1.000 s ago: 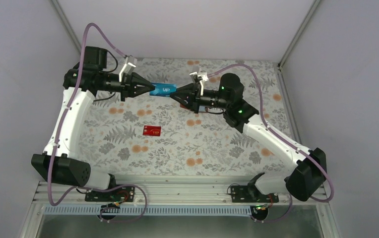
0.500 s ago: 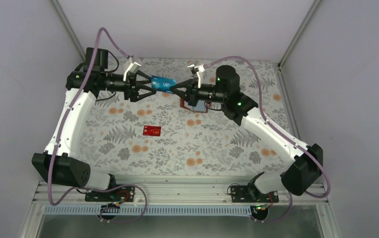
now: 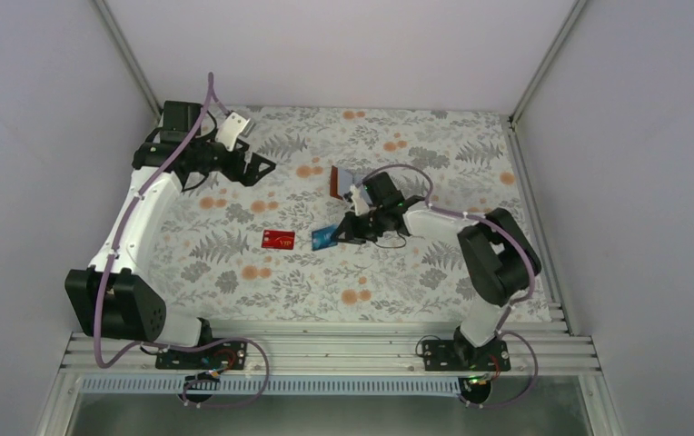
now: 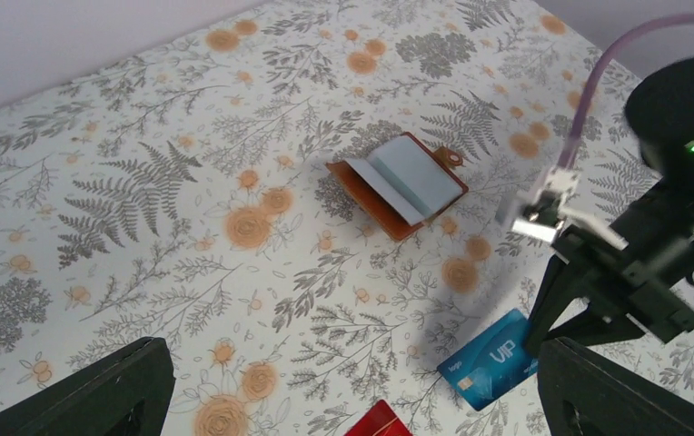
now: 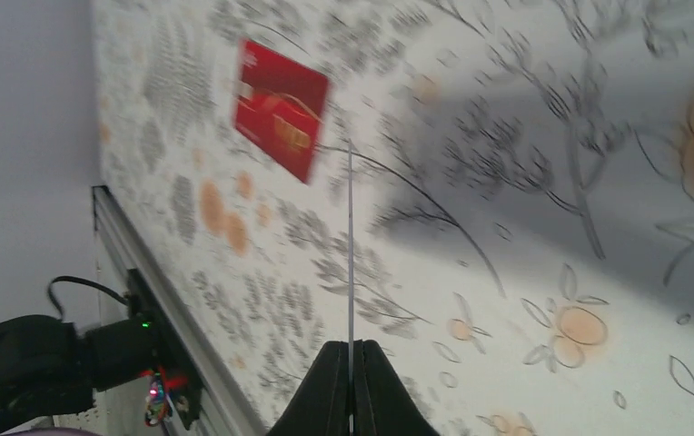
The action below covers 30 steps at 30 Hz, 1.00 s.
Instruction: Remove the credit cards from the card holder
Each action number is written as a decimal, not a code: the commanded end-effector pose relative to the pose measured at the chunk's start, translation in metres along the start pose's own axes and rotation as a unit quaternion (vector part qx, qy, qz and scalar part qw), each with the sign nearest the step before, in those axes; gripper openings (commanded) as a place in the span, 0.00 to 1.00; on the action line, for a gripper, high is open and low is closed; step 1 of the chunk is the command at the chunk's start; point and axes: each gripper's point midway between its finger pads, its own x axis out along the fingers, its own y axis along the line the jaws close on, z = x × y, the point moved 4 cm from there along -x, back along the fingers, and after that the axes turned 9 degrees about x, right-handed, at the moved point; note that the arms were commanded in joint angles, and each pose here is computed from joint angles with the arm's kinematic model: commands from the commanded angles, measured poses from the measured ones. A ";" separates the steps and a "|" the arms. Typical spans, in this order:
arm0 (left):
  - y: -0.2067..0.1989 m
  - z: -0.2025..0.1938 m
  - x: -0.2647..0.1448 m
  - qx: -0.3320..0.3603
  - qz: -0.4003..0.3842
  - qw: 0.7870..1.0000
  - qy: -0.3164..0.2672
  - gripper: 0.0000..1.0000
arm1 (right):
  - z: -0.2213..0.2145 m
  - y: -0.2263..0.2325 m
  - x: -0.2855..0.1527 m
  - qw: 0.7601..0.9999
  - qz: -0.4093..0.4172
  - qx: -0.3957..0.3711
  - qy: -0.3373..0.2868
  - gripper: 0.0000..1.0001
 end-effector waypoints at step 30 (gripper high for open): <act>-0.001 0.008 -0.006 0.010 0.006 1.000 -0.014 1.00 | -0.003 -0.063 0.038 0.989 -0.072 0.129 -0.007 0.14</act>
